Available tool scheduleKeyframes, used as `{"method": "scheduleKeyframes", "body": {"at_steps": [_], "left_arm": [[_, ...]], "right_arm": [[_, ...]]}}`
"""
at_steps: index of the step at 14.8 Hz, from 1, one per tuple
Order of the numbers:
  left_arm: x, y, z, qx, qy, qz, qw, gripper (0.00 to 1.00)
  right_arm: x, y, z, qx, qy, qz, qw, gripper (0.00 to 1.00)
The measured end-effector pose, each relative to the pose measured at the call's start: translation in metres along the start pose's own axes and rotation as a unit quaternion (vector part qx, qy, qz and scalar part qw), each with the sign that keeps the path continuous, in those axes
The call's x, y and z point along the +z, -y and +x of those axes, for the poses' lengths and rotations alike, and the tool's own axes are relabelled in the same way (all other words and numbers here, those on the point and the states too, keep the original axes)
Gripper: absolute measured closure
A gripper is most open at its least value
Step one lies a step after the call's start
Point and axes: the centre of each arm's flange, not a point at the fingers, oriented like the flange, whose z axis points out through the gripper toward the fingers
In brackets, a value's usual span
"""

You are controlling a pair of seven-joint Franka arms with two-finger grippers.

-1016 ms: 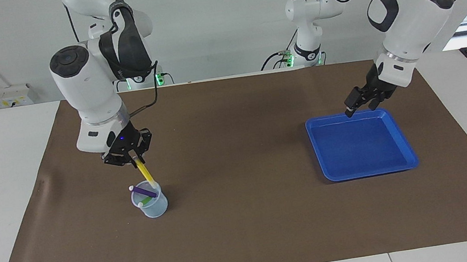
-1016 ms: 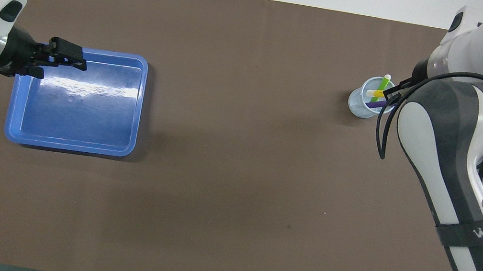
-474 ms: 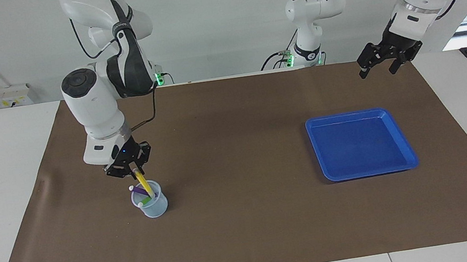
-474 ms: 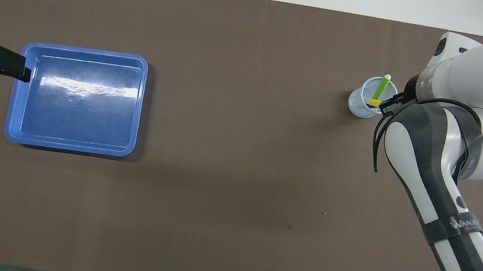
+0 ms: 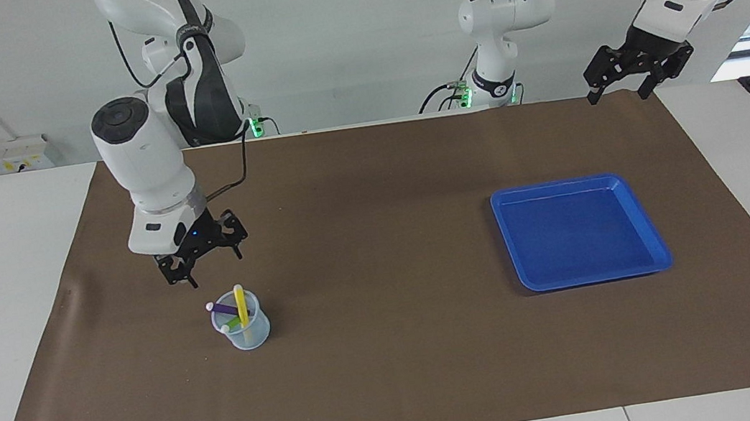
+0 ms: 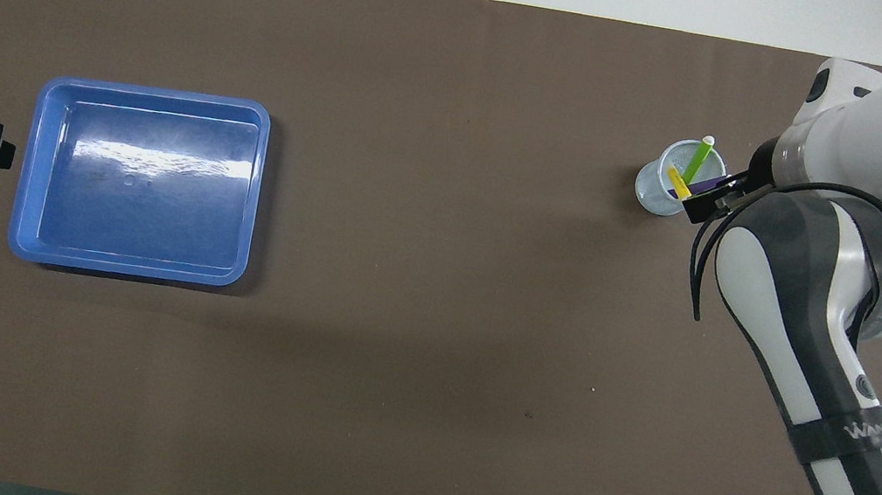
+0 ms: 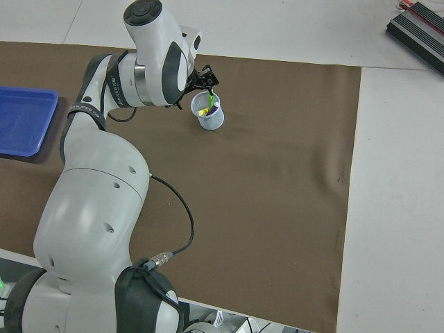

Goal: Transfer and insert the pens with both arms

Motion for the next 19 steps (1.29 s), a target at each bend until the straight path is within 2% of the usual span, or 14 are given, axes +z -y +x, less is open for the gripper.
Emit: {"method": "scheduleKeyframes", "body": {"at_steps": [5,10,19], "left_arm": [[0.009,0.006,0.004,0.002,0.007,0.003,1.0,0.0],[0.018,0.007,0.017,0.002,0.0,0.003,1.0,0.0],[0.018,0.01,0.016,-0.001,-0.001,0.003,1.0,0.0]], "right_arm": [[-0.086,-0.006,-0.014,0.008,0.024,0.012,1.0,0.0],[-0.156,-0.01,-0.062,0.028,0.036,0.022,0.999,0.0],[-0.167,-0.019,-0.08,0.061,0.053,0.01,0.997,0.0]]}}
